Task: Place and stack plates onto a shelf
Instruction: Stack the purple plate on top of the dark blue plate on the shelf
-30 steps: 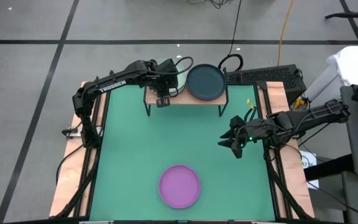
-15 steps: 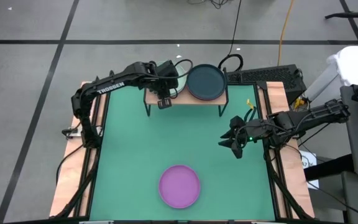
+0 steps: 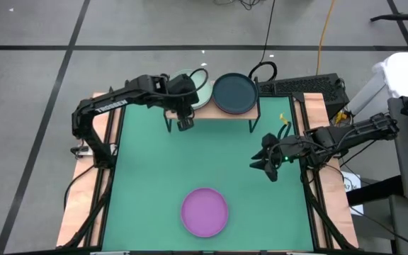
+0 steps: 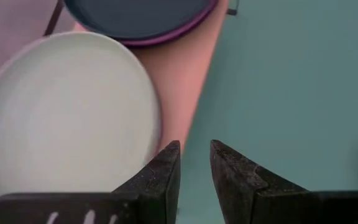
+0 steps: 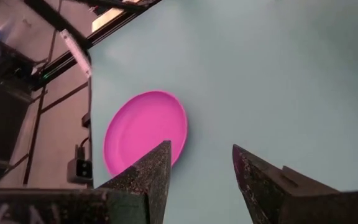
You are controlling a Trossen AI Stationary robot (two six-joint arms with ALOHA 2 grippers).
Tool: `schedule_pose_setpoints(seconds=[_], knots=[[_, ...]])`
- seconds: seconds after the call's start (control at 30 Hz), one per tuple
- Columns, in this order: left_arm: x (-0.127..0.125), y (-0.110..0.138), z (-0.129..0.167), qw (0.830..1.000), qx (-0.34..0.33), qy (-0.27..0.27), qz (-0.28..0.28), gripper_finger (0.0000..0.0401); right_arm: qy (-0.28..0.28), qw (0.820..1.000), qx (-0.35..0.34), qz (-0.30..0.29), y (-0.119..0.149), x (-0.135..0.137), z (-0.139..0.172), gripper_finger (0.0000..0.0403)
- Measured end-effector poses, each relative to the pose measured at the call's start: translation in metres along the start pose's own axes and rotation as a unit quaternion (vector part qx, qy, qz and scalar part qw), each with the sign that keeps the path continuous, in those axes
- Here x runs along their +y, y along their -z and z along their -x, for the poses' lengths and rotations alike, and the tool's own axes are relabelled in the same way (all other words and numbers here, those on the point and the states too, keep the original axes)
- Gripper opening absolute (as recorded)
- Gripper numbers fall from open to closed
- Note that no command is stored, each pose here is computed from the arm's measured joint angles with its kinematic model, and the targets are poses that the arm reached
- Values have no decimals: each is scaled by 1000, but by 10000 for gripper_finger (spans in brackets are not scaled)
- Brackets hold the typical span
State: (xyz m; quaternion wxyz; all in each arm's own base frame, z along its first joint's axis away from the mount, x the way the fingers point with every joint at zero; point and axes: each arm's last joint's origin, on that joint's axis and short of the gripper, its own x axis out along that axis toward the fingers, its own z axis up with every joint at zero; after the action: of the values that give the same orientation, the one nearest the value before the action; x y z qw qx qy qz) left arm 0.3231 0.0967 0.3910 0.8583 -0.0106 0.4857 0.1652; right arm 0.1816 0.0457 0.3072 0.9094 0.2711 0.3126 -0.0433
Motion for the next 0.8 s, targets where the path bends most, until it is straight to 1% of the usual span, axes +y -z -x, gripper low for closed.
schedule_pose_setpoints(seconds=[0.2, 0.37, 0.47, 0.6, 0.7, 0.8], knots=[[-24, 6, 7, 999, 23, 19, 27, 95, -27, 999, 27, 37, 2, 1, 0, 155], [-55, 8, 13, 998, 28, 42, 35, 95, -50, 995, 42, 71, 3, 2, 0, 155], [-74, 10, 17, 997, 25, 56, 36, 95, -70, 993, 60, 78, 5, 5, -1, 155], [-94, 15, 23, 998, 28, 64, 11, 95, -93, 989, 94, 74, 11, 11, -7, 155], [-101, 19, 25, 997, 38, 67, -9, 95, -109, 986, 97, 79, 14, 21, -16, 155], [-109, 22, 28, 995, 50, 86, -29, 95, -124, 982, 100, 98, 18, 31, -29, 155]])
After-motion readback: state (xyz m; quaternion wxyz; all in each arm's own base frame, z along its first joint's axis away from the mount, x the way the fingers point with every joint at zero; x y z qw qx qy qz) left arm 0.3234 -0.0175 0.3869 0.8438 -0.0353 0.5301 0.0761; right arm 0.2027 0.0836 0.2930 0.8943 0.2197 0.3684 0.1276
